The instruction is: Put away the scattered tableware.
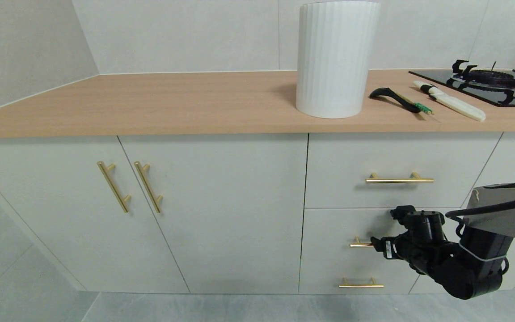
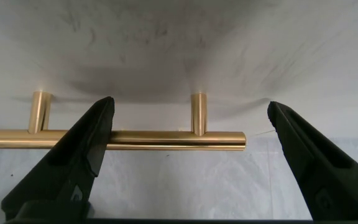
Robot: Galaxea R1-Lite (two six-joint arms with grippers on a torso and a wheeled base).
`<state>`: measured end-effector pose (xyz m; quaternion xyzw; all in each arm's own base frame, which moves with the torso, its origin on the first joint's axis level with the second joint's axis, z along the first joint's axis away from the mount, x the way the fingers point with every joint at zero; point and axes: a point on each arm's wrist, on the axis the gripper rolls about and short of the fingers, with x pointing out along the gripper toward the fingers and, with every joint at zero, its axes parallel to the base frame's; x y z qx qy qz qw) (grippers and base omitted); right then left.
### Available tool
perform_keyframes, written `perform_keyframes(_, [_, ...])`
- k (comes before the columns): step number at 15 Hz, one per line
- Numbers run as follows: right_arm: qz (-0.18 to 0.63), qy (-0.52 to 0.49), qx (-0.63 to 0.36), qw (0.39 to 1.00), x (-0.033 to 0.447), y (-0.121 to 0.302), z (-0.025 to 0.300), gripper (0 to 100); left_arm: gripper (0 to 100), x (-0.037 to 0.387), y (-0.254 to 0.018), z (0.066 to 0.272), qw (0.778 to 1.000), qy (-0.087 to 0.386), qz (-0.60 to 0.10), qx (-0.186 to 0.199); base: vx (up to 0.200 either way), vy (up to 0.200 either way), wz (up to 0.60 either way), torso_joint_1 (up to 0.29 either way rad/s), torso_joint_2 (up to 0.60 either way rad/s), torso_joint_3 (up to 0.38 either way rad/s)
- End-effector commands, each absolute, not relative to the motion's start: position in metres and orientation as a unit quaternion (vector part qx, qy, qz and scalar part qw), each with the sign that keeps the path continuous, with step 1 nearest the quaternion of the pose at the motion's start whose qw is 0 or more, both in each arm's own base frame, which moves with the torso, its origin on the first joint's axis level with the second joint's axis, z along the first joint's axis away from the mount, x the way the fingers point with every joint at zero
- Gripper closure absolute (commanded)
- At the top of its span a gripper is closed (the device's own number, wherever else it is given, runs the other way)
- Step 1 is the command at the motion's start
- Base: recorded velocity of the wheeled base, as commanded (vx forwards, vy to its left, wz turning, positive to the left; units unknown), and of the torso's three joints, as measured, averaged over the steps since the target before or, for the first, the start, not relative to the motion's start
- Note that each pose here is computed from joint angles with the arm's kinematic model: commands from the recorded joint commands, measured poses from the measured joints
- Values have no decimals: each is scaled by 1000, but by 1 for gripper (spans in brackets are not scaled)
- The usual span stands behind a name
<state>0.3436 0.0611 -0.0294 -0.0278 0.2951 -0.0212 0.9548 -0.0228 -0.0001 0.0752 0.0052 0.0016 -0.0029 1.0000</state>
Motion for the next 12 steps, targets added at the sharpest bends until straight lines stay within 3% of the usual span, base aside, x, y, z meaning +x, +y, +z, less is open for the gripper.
perform_keyframes(1, [-21, 303, -31, 952, 342, 61, -32, 0, 0, -23, 0, 75, 1000, 2, -3, 5, 0, 0, 0, 0, 0, 0])
perform_keyframes(10, [-20, 305, -32, 951, 338, 60, -28, 0, 0, -23, 0, 75, 1000, 2, -3, 5, 0, 0, 0, 0, 0, 0])
perform_keyframes(12, [-16, 317, -35, 948, 326, 58, -9, 0, 0, -23, 0, 75, 1000, 2, -3, 5, 0, 0, 0, 0, 0, 0])
